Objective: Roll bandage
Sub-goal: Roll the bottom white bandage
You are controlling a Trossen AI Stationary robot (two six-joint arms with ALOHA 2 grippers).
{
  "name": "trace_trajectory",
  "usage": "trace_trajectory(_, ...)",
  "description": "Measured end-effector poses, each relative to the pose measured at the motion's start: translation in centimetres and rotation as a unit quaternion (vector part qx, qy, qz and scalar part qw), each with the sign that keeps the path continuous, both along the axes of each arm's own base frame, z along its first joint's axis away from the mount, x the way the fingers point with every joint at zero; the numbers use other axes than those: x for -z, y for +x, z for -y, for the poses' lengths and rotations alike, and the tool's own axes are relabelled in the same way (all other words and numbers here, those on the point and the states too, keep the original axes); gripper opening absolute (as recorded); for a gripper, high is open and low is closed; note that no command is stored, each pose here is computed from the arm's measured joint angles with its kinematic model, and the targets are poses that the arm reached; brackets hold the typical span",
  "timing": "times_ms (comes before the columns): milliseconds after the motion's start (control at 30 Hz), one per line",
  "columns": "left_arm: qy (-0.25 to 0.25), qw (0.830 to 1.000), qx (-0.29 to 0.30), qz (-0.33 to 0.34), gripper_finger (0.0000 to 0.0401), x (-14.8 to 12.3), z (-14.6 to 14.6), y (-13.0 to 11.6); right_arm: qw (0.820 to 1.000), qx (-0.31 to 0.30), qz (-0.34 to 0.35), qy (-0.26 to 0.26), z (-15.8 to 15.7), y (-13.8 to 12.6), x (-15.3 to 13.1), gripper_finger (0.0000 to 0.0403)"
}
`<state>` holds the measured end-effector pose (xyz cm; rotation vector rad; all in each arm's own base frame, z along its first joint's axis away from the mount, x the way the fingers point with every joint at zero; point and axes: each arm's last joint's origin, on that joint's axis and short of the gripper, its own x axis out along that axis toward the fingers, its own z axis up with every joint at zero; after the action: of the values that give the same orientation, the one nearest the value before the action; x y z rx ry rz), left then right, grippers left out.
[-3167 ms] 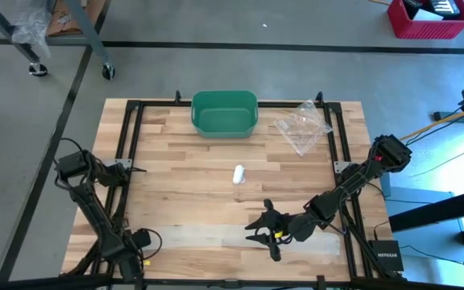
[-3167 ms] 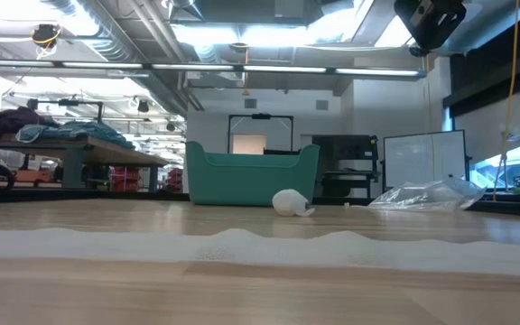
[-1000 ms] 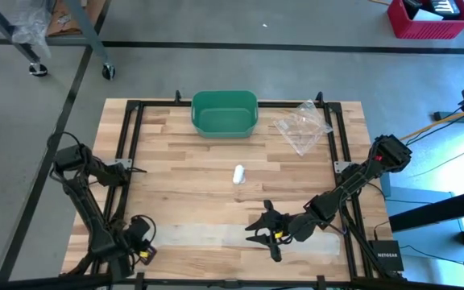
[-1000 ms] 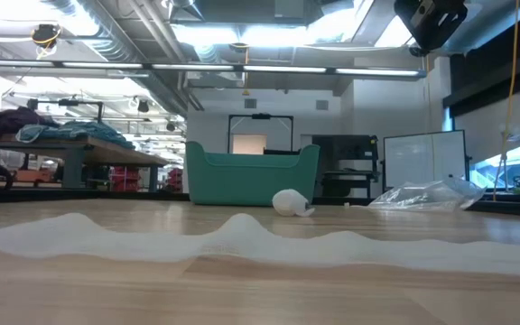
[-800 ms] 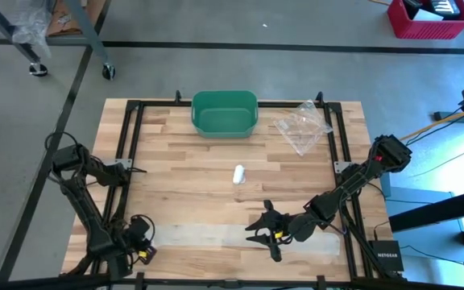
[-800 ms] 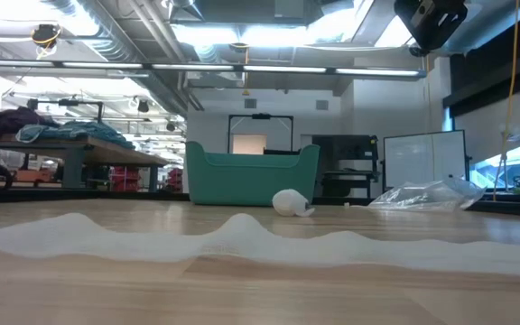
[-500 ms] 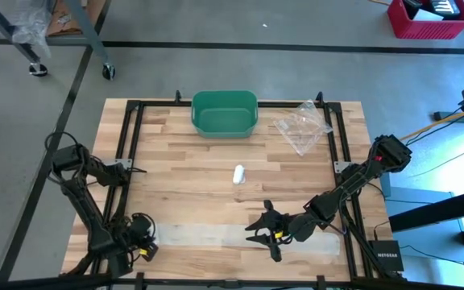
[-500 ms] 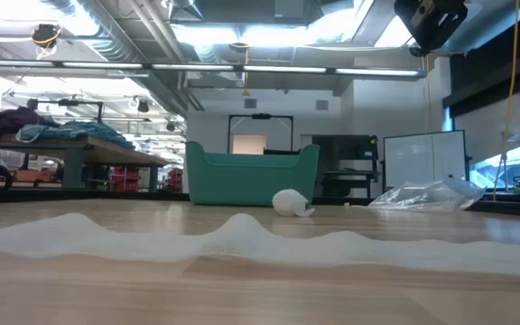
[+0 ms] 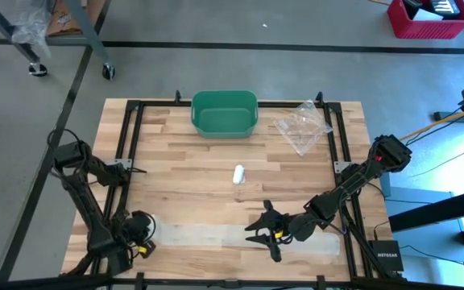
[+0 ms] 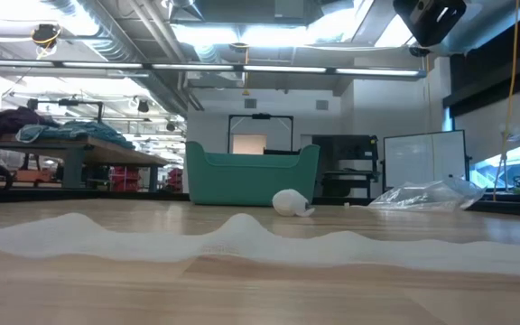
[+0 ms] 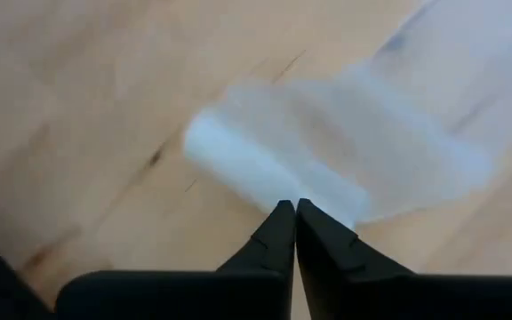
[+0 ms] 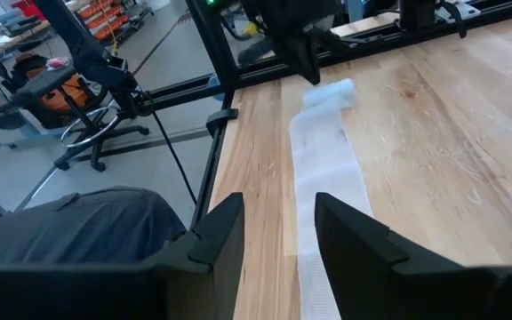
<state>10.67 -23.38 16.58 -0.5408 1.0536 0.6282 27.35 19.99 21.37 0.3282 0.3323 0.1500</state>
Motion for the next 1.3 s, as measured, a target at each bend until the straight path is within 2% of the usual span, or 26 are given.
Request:
trace_trajectory(200,0.041,0.998,0.048,-0.022,0.0001,-5.2,0.5,1.1,1.0,0.0,0.002,0.001,0.0,0.0,0.0,0.0142)
trace_trajectory(333,0.029,0.996,0.081,-0.018,0.0008,-6.7,1.0,2.1,1.0,-0.001,0.002,-0.002,0.0,0.0,0.0,0.0142)
trace_trajectory(567,0.037,0.994,0.101,-0.026,0.0029,-6.0,0.8,2.1,1.0,-0.002,0.0,-0.002,0.0,0.0,0.0,0.0142)
trace_trajectory(767,0.034,0.992,0.113,-0.051,0.0097,-5.6,0.7,1.9,1.0,-0.002,0.0,-0.002,0.0,0.0,0.0,0.0142)
trace_trajectory(900,-0.01,0.989,0.128,-0.078,0.0146,-5.5,1.4,1.8,1.0,-0.002,0.0,-0.002,0.0,0.0,0.0,0.0142)
trace_trajectory(1000,-0.051,0.989,0.121,-0.064,0.0166,-5.5,2.2,1.7,1.0,-0.002,0.0,-0.002,0.0,0.0,0.0,0.0142)
trace_trajectory(1133,-0.078,0.993,0.07,-0.05,0.0171,-5.3,2.8,1.1,1.0,-0.002,0.0,-0.002,0.0,0.0,0.0,0.0142)
trace_trajectory(1300,-0.113,0.985,0.096,-0.087,0.0163,-3.8,4.8,0.1,1.0,-0.006,-0.001,-0.001,0.0,0.0,0.0,0.0142)
